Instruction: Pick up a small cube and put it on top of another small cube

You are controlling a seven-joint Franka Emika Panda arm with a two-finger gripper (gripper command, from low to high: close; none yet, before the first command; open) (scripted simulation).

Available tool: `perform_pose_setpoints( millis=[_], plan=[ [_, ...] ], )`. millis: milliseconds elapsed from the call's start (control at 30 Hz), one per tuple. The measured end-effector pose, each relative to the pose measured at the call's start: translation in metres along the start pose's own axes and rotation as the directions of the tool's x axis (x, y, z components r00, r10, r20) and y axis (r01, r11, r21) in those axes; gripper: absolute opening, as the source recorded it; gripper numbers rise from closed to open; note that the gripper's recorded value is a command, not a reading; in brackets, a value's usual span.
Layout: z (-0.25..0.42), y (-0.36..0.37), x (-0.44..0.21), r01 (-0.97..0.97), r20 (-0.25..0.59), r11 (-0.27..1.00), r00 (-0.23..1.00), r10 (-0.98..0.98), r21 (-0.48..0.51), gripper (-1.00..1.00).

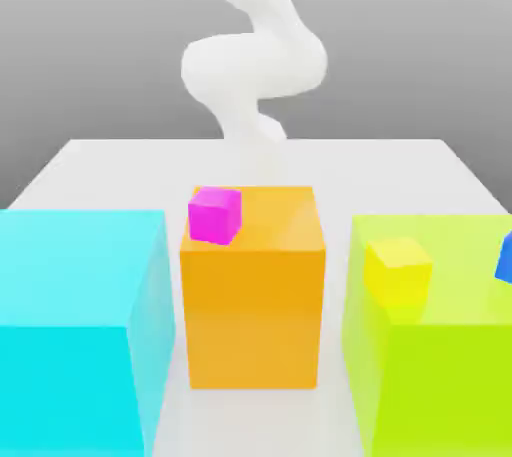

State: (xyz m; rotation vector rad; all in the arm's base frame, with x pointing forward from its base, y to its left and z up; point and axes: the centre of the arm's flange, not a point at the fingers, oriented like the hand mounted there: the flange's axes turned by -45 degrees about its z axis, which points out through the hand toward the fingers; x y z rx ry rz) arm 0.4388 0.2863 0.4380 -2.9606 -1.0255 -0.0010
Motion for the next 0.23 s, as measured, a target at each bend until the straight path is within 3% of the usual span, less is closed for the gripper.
perform_pose_setpoints(
  millis=[33, 67, 233],
  plan=[
    [0.015, 0.001, 0.0, 0.001, 0.002, 1.0, 1.0, -0.001, -0.001, -1.0],
    [0.03, 0.001, 0.0, 0.003, 0.002, 1.0, 1.0, -0.003, -0.001, 1.0],
    [0.03, 0.001, 0.0, 0.003, 0.002, 1.0, 1.0, -0.003, -0.001, 1.0]
  ],
)
